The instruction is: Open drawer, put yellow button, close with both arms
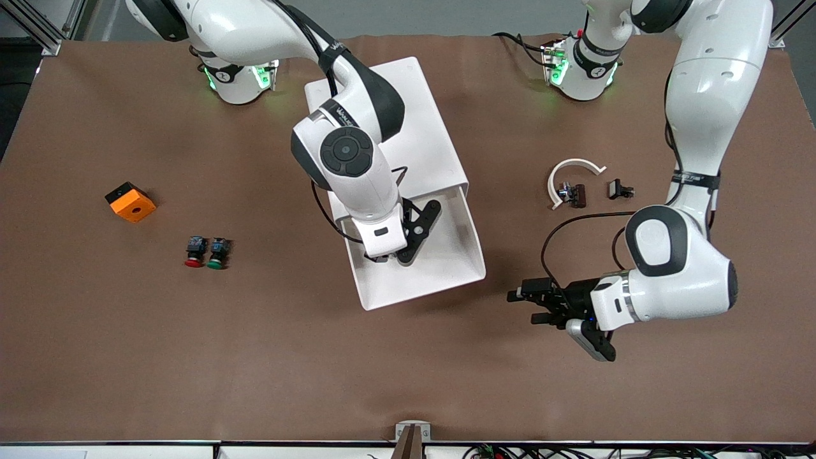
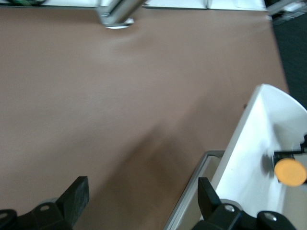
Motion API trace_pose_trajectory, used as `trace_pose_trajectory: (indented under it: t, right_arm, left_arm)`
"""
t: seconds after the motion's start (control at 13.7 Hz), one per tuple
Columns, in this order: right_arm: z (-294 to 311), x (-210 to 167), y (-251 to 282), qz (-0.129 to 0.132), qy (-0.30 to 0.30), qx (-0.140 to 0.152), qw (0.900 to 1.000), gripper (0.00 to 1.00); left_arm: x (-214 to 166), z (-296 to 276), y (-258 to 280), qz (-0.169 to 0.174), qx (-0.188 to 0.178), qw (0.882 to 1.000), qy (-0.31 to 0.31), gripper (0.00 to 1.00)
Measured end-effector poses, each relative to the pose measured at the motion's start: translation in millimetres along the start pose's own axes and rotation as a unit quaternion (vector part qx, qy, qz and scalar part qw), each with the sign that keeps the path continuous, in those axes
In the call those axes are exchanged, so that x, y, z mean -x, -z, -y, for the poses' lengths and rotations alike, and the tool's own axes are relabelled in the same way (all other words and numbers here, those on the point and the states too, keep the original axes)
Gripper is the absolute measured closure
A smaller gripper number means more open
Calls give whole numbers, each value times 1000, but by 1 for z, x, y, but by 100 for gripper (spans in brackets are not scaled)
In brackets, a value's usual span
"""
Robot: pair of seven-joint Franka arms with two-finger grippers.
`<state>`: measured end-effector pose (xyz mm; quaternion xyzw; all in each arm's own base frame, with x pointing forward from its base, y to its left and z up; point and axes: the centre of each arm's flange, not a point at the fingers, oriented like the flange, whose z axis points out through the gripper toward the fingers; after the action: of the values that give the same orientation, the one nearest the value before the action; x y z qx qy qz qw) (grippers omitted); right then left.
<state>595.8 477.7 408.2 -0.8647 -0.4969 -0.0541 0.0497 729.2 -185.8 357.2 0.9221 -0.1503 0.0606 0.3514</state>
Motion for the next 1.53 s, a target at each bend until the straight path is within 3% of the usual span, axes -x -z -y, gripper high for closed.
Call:
trace_pose_trajectory:
  t: [0.15, 0.22, 0.44, 0.58, 0.8, 1.02, 1.24, 1.53]
  right_arm:
    - [0, 0, 0, 0, 0, 0, 1000, 58]
    - [-1, 0, 0, 0, -1, 0, 1000, 52]
    - [-10, 4, 0, 1, -6, 2, 1000, 21]
    - [-13, 5, 2, 3, -9, 1, 1000, 1]
    - [-11, 6, 10, 9, -21, -5, 1000, 0]
    - [-6, 6, 29, 5, -83, -21, 996, 0]
    - [-3, 5, 61, -13, -137, -16, 990, 0]
    - [-2, 10, 99, -25, -215, -11, 976, 0]
  left_arm:
    - [-3, -26, 22, 3, -59, 996, 66, 0]
    - [-4, -38, 28, 2, -84, 992, 93, 0]
    - [-2, -73, 20, 1, -147, 977, 152, 0]
    - [3, -90, 7, 8, -215, 960, 181, 0]
    - [9, -99, 6, 10, -315, 936, 159, 0]
    - [8, -85, 22, 7, -336, 929, 154, 0]
    - [10, -95, 13, 4, -334, 928, 166, 0]
    - [8, -142, -36, -57, -307, 925, 216, 0]
